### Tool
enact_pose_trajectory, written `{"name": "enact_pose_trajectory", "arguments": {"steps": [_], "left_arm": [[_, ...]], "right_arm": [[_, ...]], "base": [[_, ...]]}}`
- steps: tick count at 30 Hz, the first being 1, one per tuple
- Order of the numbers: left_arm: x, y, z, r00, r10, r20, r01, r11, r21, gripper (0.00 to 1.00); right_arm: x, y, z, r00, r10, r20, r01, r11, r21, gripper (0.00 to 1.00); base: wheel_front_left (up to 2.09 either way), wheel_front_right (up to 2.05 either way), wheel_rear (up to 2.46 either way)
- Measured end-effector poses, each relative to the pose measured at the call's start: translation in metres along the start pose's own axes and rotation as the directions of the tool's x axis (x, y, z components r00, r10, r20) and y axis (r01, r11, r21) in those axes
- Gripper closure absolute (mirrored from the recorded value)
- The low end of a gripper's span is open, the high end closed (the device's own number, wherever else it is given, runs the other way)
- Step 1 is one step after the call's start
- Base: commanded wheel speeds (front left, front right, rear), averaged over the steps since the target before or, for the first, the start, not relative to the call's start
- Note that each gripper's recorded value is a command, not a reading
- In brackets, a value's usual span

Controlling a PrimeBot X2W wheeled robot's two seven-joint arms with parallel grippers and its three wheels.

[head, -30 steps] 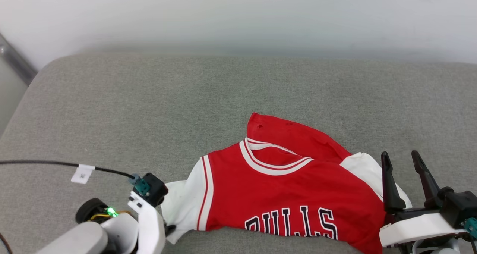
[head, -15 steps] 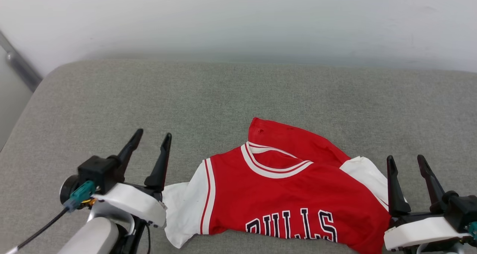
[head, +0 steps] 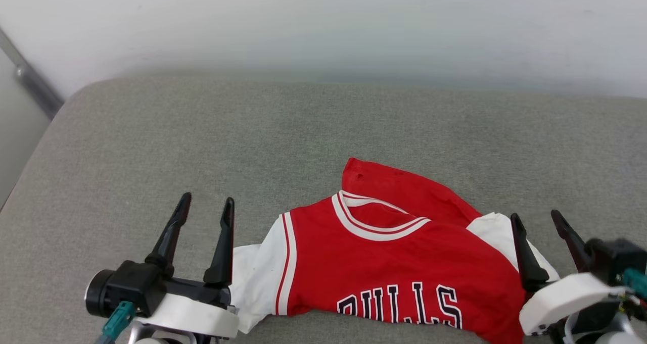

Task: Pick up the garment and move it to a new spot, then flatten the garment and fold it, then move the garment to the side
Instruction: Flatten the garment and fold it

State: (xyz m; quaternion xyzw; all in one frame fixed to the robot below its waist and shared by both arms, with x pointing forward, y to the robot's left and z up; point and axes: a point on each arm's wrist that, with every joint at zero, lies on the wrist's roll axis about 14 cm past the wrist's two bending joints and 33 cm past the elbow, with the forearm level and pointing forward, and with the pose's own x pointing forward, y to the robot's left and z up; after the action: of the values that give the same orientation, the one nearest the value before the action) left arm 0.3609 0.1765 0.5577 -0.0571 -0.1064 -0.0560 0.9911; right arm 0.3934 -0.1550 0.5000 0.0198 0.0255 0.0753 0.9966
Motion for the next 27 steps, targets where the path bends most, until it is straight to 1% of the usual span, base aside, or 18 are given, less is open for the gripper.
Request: {"name": "enact_pose_trajectory", "arguments": {"steps": [2, 3, 5, 7, 9, 13, 15, 17, 20, 25, 27], "left_arm": [[0.0, -0.002, -0.004, 1.0, -0.007, -0.006, 0.007, 1.0, 0.002, 0.0], [0.0, -0.002, -0.006, 1.0, -0.007, -0.012, 0.007, 1.0, 0.006, 0.0], [0.001, 0.0, -0.011, 1.0, -0.005, -0.024, 0.005, 1.0, 0.009, 0.0], [0.005, 0.0, -0.016, 0.999, -0.006, -0.033, 0.007, 1.0, 0.008, 0.0], [0.009, 0.003, -0.018, 0.999, -0.004, -0.035, 0.004, 1.0, 0.011, 0.0], [0.013, 0.008, -0.026, 0.999, 0.012, -0.052, -0.011, 1.0, 0.01, 0.0], [0.014, 0.012, -0.029, 0.998, 0.025, -0.06, -0.024, 1.0, 0.009, 0.0], [0.014, 0.016, -0.033, 0.997, 0.038, -0.07, -0.037, 0.999, 0.01, 0.0], [0.015, 0.022, -0.037, 0.995, 0.053, -0.08, -0.052, 0.999, 0.012, 0.0], [0.014, 0.031, -0.041, 0.992, 0.083, -0.094, -0.081, 0.996, 0.022, 0.0], [0.012, 0.034, -0.044, 0.99, 0.094, -0.103, -0.092, 0.995, 0.028, 0.0]], "right_arm": [[0.006, 0.0, -0.007, 0.994, 0.026, -0.103, -0.027, 1.0, -0.001, 0.0], [0.01, -0.003, -0.012, 0.985, 0.042, -0.168, -0.048, 0.998, -0.033, 0.0], [0.017, -0.01, -0.02, 0.953, 0.057, -0.298, -0.079, 0.995, -0.065, 0.0], [0.022, -0.013, -0.03, 0.9, 0.075, -0.43, -0.118, 0.99, -0.074, 0.0], [0.026, -0.016, -0.04, 0.826, 0.087, -0.557, -0.152, 0.986, -0.071, 0.0], [0.034, -0.018, -0.05, 0.681, 0.105, -0.725, -0.2, 0.979, -0.047, 0.0], [0.038, -0.021, -0.055, 0.618, 0.088, -0.782, -0.221, 0.973, -0.066, 0.0], [0.042, -0.02, -0.061, 0.563, 0.087, -0.822, -0.235, 0.97, -0.058, 0.0], [0.046, -0.017, -0.074, 0.492, 0.086, -0.866, -0.251, 0.967, -0.047, 0.0], [0.052, -0.015, -0.094, 0.418, 0.076, -0.905, -0.27, 0.962, -0.044, 0.0], [0.052, -0.012, -0.101, 0.397, 0.08, -0.914, -0.28, 0.959, -0.037, 0.0]], "base": [[0.0, 0.0, 0.0], [0.0, 0.0, 0.0], [0.0, 0.0, 0.0], [0.0, 0.0, 0.0], [0.0, 0.0, 0.0], [0.0, 0.0, 0.0], [0.0, 0.0, 0.0], [0.0, 0.0, 0.0], [0.0, 0.0, 0.0], [0.0, 0.0, 0.0], [0.0, 0.0, 0.0]]}}
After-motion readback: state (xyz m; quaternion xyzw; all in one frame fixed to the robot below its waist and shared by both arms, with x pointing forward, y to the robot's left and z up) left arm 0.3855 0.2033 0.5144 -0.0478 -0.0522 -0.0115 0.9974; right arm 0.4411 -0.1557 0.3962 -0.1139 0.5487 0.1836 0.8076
